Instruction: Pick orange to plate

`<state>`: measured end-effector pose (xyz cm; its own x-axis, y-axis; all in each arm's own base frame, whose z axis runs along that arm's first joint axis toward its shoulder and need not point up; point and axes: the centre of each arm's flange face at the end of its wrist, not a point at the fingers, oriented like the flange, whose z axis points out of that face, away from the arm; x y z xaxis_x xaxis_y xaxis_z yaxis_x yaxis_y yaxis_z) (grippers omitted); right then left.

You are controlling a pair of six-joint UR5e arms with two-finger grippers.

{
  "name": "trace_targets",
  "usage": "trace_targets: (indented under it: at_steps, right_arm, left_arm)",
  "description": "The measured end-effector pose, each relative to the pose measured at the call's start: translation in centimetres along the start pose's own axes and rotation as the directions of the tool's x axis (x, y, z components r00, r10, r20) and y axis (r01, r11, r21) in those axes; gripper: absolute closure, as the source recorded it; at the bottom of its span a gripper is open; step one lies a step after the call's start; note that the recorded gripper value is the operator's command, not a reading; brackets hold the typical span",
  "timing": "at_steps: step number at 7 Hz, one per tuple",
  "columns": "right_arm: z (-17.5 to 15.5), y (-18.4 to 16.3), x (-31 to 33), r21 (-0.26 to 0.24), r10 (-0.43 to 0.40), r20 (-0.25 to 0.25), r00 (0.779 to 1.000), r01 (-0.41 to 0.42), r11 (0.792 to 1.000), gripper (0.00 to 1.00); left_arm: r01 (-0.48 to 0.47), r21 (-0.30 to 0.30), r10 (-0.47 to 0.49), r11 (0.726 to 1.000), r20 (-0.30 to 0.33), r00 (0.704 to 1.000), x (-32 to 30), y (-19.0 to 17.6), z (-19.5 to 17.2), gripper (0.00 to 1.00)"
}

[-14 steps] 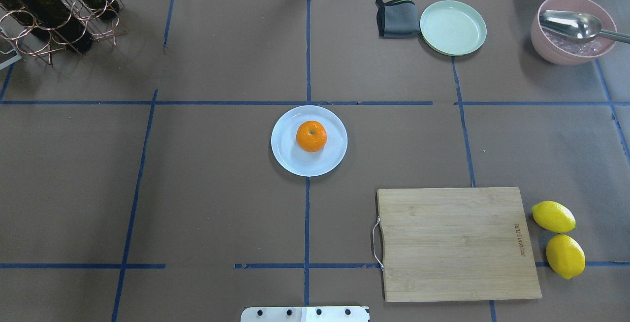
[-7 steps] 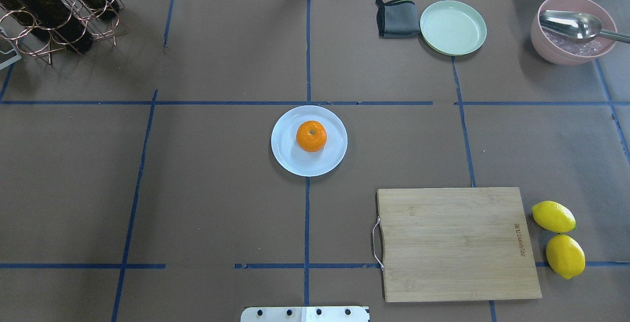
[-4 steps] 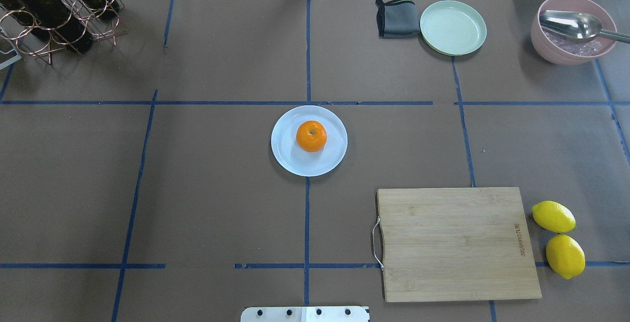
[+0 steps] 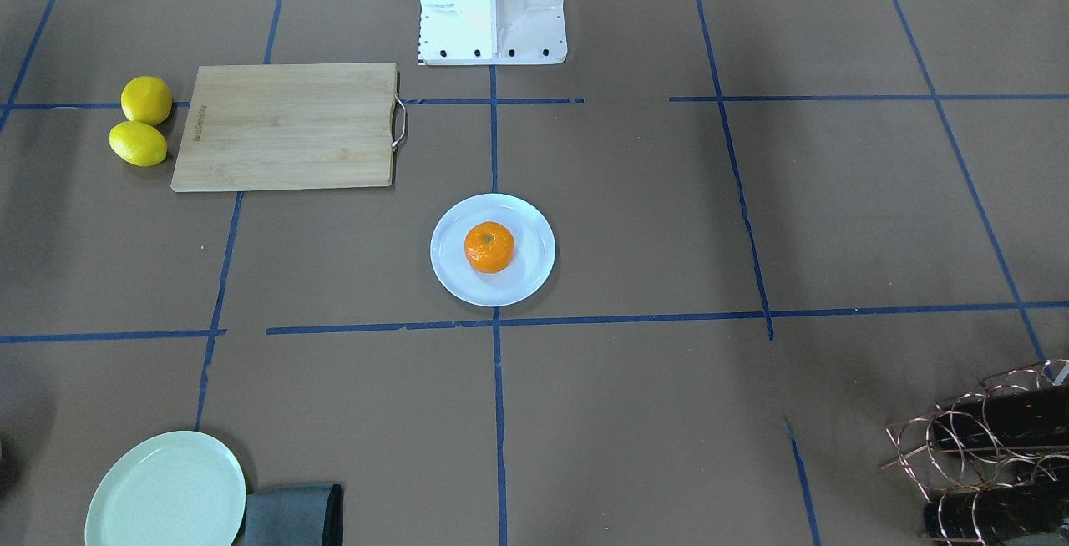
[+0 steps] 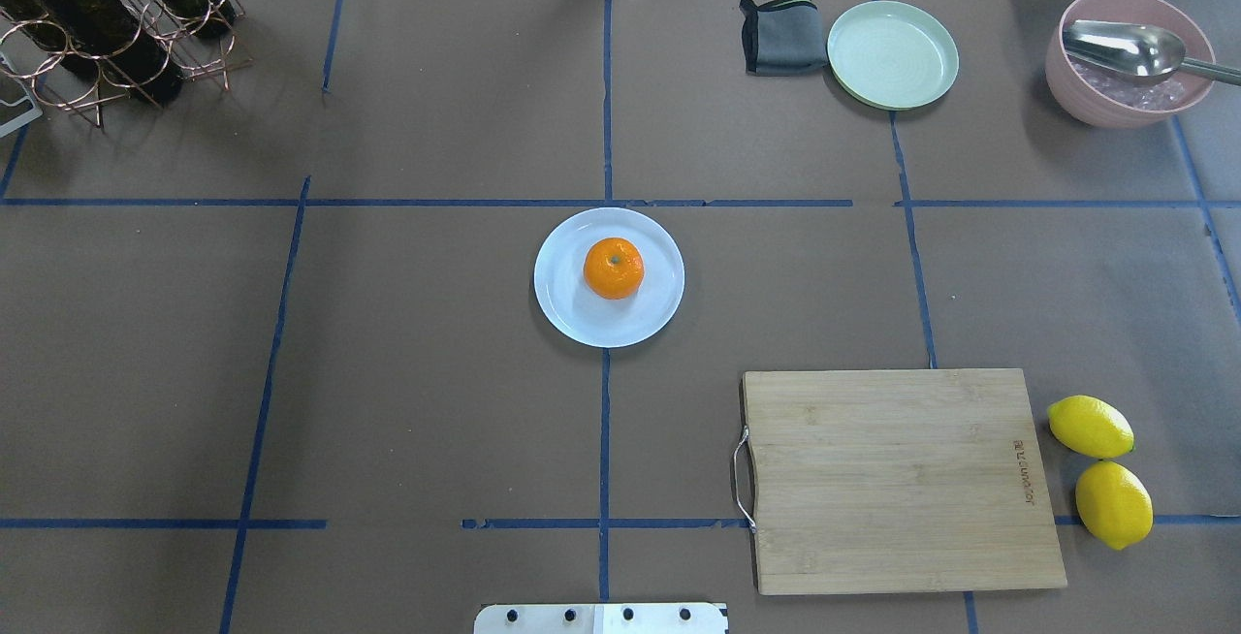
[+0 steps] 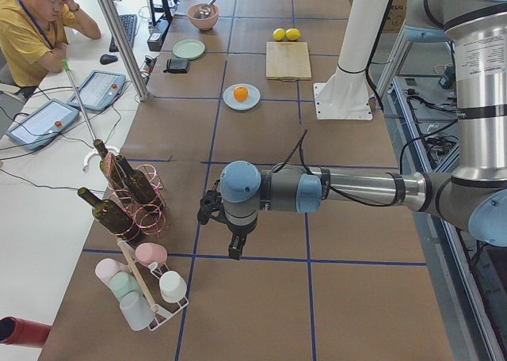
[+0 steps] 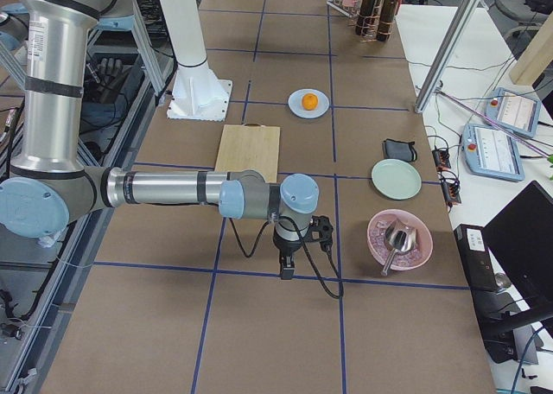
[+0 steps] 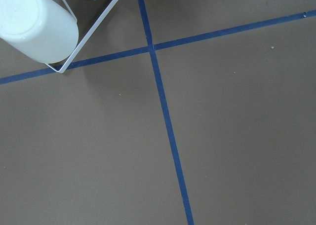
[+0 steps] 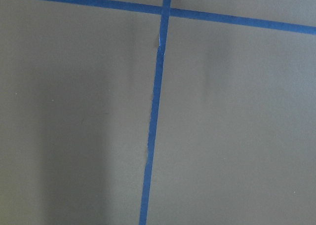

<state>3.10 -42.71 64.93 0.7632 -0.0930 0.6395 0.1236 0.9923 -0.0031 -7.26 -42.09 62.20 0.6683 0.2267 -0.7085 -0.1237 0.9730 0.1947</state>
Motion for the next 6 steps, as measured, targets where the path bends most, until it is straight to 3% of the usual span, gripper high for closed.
trace_targets:
  at_steps: [6]
  right_arm:
    - [-0.10,-0.15,-0.08,0.002,-0.003,0.000,1.000,0.003,1.000,0.00]
  left_arm:
    - [-0.010,0.009,0.010,1.000,0.002,1.000,0.19,-0.36,-0.25,0.00]
